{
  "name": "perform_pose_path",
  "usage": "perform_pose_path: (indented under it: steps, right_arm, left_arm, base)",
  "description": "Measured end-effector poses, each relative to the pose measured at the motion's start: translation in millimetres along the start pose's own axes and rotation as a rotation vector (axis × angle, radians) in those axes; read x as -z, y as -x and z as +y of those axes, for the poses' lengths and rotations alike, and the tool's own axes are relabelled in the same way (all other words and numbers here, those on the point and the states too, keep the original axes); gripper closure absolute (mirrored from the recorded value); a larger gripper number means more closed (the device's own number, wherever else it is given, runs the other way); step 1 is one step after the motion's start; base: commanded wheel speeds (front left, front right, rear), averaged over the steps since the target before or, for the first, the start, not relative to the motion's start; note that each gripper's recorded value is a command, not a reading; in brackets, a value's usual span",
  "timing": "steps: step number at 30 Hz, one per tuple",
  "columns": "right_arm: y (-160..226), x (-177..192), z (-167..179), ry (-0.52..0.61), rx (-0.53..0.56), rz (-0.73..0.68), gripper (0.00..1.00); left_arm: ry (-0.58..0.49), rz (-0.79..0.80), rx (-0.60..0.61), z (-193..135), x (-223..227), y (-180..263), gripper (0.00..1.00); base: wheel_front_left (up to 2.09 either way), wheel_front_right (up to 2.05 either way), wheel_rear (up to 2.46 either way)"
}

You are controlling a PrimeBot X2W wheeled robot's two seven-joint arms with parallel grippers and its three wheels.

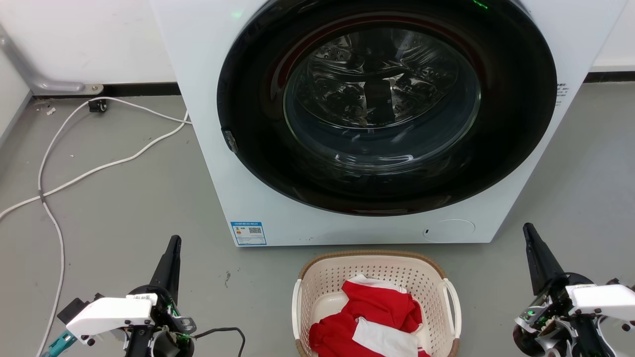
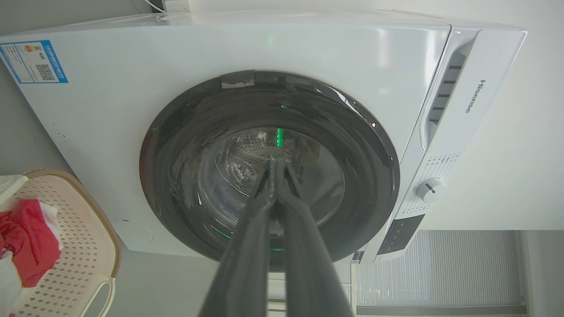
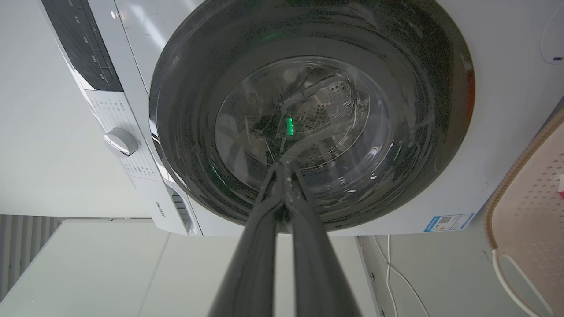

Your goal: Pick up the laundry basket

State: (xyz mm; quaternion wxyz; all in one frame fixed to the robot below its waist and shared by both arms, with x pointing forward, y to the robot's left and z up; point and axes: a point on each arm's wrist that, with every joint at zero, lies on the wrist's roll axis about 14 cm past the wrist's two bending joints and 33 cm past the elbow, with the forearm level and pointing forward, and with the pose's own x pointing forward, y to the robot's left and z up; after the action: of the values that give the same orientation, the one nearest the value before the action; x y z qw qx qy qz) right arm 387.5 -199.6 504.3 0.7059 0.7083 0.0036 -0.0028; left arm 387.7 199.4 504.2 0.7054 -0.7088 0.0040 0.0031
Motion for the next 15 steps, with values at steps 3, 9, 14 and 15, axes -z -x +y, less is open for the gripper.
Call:
perform_pose_path:
  steps: [3, 9, 14, 15]
  right_arm:
    - [0.0, 0.0, 0.0, 0.000, 0.000, 0.000, 1.00]
    - [0.0, 0.0, 0.0, 0.000, 0.000, 0.000, 1.00]
    - [0.0, 0.0, 0.0, 0.000, 0.000, 0.000, 1.00]
    - [0.0, 0.0, 0.0, 0.000, 0.000, 0.000, 1.00]
  left_arm:
    - [0.000, 0.000, 0.000, 0.0, 0.0, 0.0, 1.00]
    - [0.000, 0.000, 0.000, 0.0, 0.0, 0.0, 1.00]
    - [0.000, 0.000, 0.000, 0.0, 0.0, 0.0, 1.00]
    - [0.000, 0.000, 0.000, 0.0, 0.0, 0.0, 1.00]
  base:
    - [0.00, 0.00, 0.00]
    - [0.00, 0.00, 0.00]
    - [0.00, 0.00, 0.00]
    - [0.00, 0.00, 0.00]
